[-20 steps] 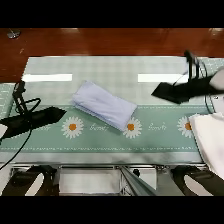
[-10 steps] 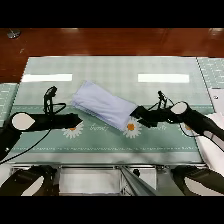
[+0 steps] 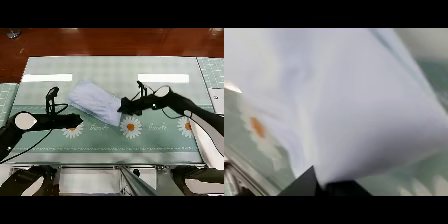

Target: Fold the shirts.

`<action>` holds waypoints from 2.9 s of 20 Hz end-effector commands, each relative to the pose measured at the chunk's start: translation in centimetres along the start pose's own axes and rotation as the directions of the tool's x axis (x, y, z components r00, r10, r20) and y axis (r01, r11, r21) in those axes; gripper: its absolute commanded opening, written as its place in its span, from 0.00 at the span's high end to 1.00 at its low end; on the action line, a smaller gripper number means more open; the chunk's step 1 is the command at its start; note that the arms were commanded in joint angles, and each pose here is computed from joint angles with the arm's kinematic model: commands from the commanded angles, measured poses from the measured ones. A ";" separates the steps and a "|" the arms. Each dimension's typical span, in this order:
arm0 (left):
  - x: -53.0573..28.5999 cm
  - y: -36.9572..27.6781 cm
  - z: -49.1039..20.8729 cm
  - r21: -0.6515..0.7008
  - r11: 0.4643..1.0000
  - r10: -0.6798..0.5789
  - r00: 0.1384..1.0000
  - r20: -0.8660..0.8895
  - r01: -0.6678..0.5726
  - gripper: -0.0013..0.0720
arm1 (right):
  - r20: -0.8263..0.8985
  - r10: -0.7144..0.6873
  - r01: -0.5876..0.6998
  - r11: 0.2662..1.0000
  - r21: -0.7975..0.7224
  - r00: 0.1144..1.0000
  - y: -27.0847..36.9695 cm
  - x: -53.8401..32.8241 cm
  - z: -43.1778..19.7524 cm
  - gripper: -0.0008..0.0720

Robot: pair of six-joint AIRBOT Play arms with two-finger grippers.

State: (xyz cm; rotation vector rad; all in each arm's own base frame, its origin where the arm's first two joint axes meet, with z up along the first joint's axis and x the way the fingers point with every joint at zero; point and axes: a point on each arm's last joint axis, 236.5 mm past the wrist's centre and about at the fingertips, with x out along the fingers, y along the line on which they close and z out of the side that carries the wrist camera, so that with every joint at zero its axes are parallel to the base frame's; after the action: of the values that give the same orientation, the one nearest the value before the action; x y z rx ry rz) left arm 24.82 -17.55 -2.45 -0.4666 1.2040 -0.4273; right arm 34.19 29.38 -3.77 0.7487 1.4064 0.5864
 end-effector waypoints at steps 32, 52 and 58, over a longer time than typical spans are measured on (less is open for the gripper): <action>0.0 0.5 2.1 0.080 0.996 0.018 0.996 0.087 -0.026 0.95 | -0.013 -0.870 0.377 0.199 0.905 0.492 -22.2 -48.1 -22.1 0.14; -7.3 1.3 14.0 0.254 0.896 0.326 0.927 0.183 -0.365 0.95 | 0.340 -0.687 0.742 0.668 -0.053 0.643 -12.3 -20.6 9.4 0.96; -7.0 1.3 12.7 0.225 0.909 0.331 0.935 0.127 -0.352 0.95 | 0.297 -0.728 0.768 0.640 -0.030 0.618 -14.0 -22.0 8.4 0.96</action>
State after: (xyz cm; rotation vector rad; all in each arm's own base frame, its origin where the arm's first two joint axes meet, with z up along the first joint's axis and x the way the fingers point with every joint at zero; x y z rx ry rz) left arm 36.33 -11.04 7.04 -0.0269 1.0288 -0.2523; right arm 40.08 3.71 0.66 0.0563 1.2418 -0.0455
